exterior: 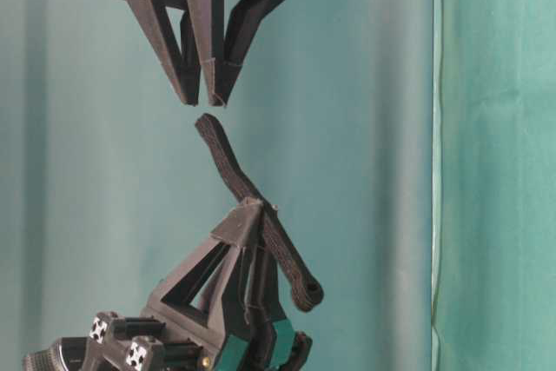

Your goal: Peel off the Velcro with your right arm.

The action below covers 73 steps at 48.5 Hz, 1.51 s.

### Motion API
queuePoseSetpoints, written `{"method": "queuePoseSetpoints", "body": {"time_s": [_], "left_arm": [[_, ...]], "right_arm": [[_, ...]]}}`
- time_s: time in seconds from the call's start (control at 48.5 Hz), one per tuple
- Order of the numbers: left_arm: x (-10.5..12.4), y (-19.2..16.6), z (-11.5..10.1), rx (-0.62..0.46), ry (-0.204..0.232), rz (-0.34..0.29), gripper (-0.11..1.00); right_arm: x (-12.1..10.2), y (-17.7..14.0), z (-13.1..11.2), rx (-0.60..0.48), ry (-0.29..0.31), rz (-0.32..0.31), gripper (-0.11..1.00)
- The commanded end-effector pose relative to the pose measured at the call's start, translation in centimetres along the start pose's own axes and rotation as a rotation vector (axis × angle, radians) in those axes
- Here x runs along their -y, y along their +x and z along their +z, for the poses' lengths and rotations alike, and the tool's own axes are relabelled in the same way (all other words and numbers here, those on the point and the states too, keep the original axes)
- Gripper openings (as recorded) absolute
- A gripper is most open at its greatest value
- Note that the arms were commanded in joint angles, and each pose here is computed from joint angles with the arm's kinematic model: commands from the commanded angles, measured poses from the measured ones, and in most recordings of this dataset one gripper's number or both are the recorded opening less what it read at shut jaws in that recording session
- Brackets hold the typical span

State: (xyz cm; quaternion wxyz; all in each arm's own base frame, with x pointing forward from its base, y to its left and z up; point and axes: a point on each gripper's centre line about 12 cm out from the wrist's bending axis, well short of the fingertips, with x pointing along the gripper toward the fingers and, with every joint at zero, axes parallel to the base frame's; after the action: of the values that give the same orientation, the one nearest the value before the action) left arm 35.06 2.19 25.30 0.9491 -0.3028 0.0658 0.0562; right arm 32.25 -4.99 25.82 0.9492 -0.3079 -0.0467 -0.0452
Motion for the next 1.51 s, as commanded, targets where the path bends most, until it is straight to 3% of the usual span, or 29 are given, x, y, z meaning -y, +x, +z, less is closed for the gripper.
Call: {"method": "queuePoseSetpoints", "body": {"time_s": [0.0, 1.485], "left_arm": [[0.7, -0.2, 1.2, 0.038, 0.002, -0.023, 0.1], [-0.1, -0.3, 2.3, 0.094, -0.003, -0.016, 0.1]], "right_arm": [[0.7, 0.4, 0.7, 0.026, -0.004, -0.02, 0.09], [-0.3, 1.1, -0.8, 0.005, 0.009, 0.002, 0.09]]}}
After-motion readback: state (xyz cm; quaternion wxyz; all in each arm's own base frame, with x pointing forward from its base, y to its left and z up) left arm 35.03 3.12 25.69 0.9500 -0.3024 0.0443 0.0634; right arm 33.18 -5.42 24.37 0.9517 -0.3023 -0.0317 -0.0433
